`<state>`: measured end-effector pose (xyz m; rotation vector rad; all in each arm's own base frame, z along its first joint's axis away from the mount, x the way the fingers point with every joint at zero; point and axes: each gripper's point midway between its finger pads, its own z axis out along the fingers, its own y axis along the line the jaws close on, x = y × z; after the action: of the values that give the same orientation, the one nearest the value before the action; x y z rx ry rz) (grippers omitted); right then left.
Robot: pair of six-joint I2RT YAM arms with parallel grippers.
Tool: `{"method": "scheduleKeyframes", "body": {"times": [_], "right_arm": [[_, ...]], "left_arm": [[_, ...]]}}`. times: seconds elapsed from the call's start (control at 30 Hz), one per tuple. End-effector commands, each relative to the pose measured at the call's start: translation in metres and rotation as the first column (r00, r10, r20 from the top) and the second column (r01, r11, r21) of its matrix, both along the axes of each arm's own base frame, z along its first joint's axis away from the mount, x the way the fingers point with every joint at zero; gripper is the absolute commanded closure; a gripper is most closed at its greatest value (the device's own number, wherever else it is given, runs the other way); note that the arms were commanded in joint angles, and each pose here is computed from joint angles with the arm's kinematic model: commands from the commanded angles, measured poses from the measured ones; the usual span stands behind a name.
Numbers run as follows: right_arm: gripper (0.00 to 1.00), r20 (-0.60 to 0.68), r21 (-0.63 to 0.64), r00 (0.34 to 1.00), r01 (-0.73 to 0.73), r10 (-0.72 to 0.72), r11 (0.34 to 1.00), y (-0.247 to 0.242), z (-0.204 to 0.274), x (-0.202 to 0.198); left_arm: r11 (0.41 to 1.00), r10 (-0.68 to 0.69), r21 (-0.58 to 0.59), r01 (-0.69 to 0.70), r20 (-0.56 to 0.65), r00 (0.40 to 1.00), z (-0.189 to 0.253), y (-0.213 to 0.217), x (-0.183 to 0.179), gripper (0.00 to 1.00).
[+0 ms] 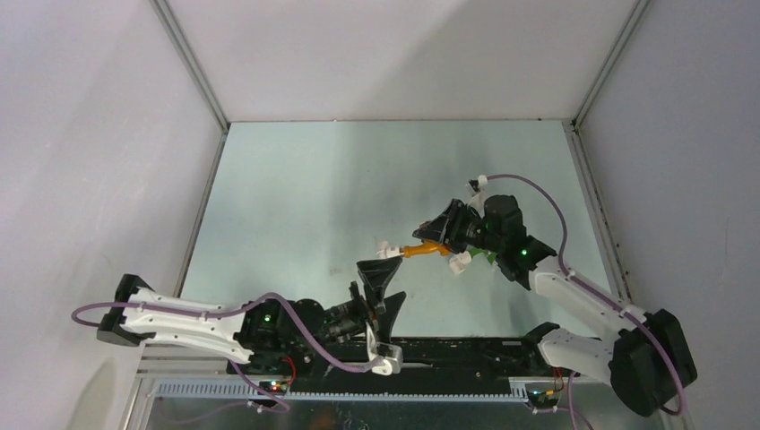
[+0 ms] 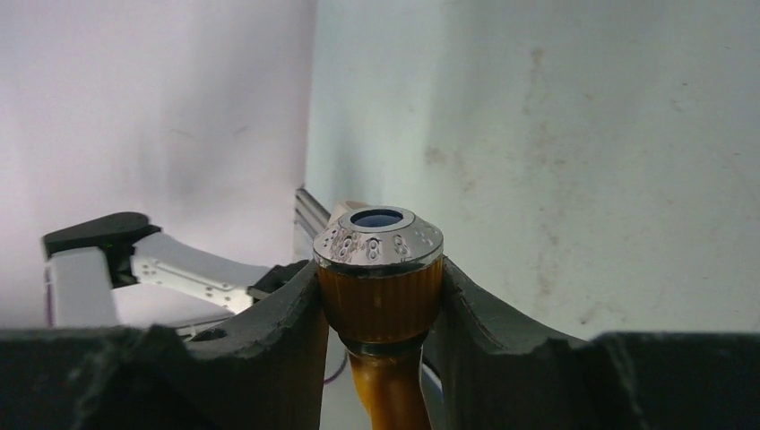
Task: Install the water faucets
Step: Place the water faucet at the center of the board.
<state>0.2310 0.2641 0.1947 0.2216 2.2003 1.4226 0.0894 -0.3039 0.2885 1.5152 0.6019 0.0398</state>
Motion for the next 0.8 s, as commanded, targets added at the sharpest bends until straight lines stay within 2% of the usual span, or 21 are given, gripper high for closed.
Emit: {"method": "scheduleKeyframes", "body": {"times": [0.0, 0.17, 0.27, 0.7, 0.77], "right_arm": [[1.0, 0.086, -0.042, 0.996, -0.035, 0.038, 0.998, 0.009, -0.009, 0.011], [1.0, 0.069, -0.071, 0.993, -0.091, 0.096, 0.993, 0.027, -0.037, 0.015], [1.0, 0.049, -0.072, 0.99, -0.127, 0.131, 0.989, 0.041, -0.055, 0.015], [1.0, -0.063, -0.089, 0.978, -0.203, 0.197, 0.975, 0.067, -0.125, 0.01], [0.96, -0.072, -0.099, 0.977, -0.208, 0.201, 0.973, 0.069, -0.133, 0.009]], "left_arm": [[0.979, -0.027, -0.204, -0.012, -0.186, 0.982, 0.038, 0.003, 0.001, 0.02], [0.946, -0.032, -0.318, -0.06, -0.278, 0.96, 0.055, 0.013, 0.017, 0.02], [0.933, -0.028, -0.352, -0.08, -0.29, 0.957, 0.062, 0.018, 0.024, 0.02], [0.933, -0.017, -0.347, -0.096, -0.308, 0.951, 0.056, 0.013, 0.029, 0.02], [0.933, -0.015, -0.348, -0.097, -0.306, 0.952, 0.056, 0.013, 0.03, 0.02]]}}
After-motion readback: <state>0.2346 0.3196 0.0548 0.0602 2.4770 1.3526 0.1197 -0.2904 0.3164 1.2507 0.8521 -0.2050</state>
